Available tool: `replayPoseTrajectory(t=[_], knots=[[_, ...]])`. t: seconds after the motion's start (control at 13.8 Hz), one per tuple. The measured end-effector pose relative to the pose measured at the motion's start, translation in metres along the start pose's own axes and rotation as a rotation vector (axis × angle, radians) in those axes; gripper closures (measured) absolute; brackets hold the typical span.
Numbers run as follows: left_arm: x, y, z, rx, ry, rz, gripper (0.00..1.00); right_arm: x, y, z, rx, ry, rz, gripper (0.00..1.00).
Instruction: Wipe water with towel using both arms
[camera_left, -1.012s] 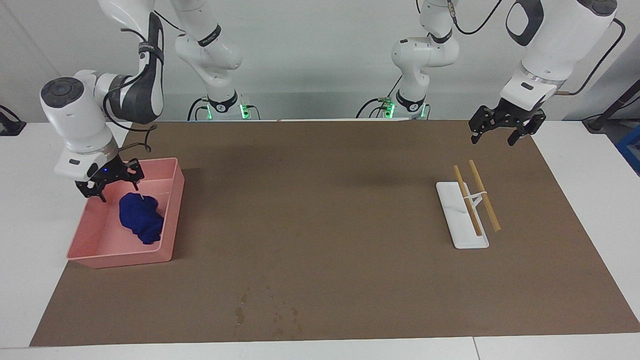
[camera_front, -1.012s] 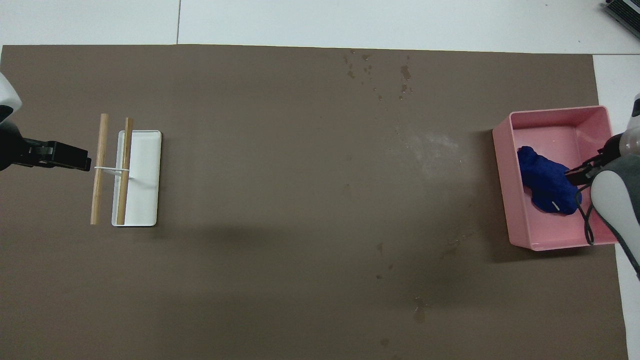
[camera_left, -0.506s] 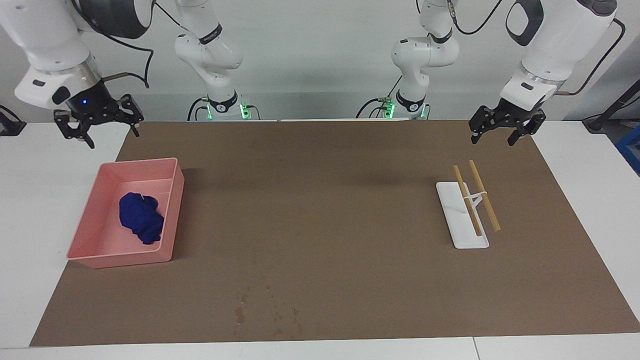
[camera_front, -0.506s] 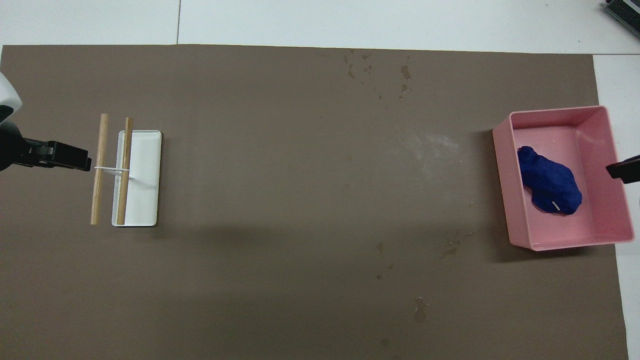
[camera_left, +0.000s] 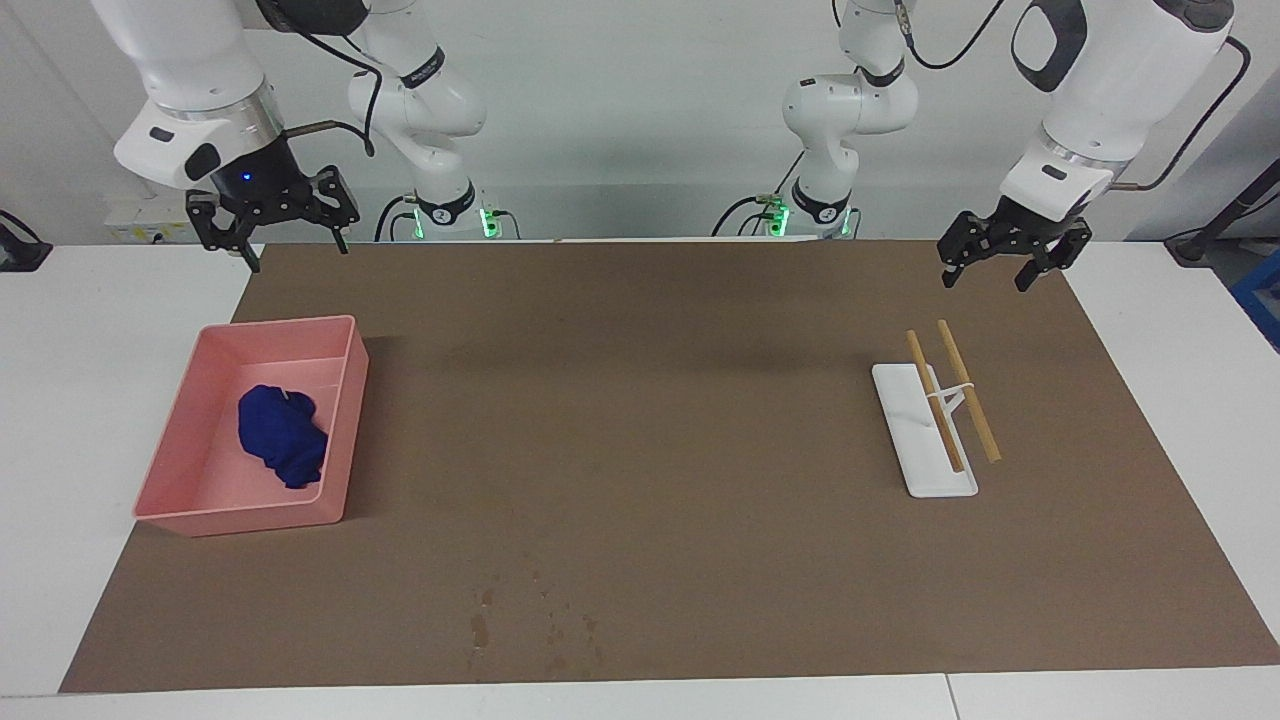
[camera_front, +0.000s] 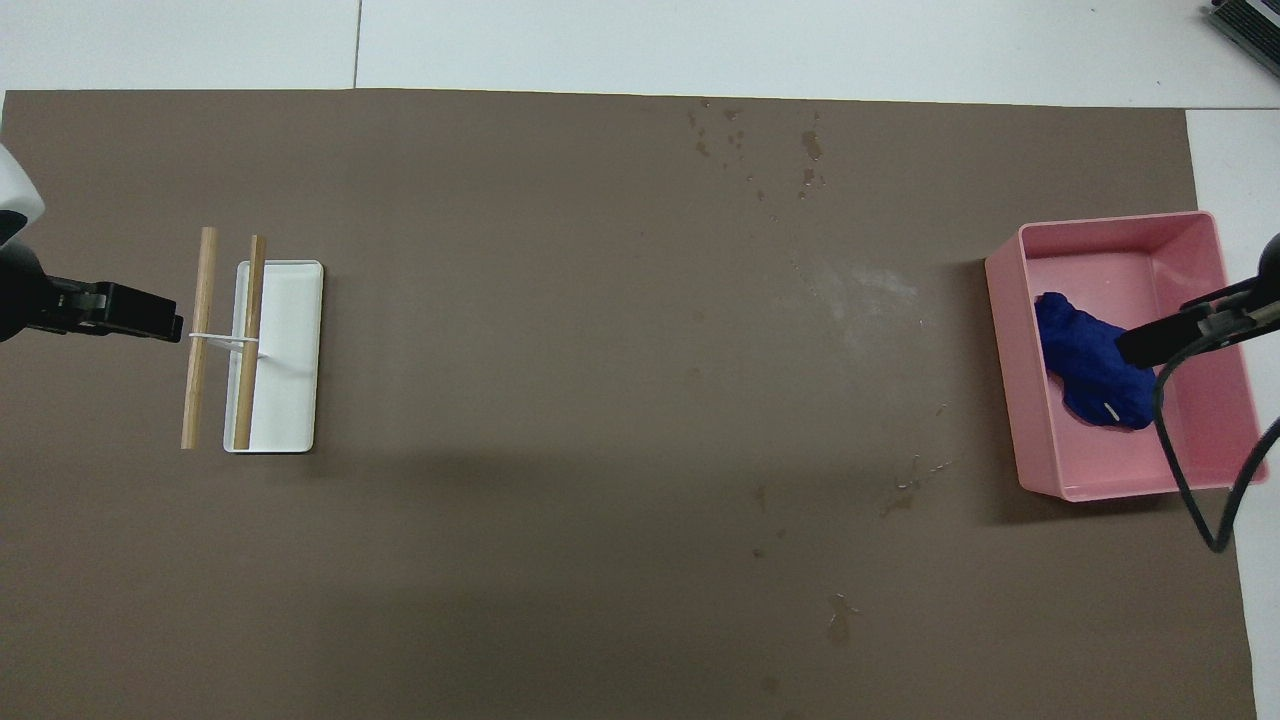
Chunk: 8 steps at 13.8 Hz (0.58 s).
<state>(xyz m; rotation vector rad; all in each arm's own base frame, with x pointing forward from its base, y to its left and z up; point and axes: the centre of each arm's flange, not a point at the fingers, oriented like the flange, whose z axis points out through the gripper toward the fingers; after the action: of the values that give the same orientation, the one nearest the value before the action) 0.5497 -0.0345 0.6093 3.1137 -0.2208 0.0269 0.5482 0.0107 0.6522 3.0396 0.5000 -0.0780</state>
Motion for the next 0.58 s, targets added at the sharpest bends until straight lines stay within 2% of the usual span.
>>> replayPoseTrajectory(t=[0.58], knots=[[0.0000, 0.0000, 0.0000, 0.000, 0.000, 0.000, 0.00, -0.0032, -0.0054, -0.0061, 0.005, 0.005, -0.002, 0.00]])
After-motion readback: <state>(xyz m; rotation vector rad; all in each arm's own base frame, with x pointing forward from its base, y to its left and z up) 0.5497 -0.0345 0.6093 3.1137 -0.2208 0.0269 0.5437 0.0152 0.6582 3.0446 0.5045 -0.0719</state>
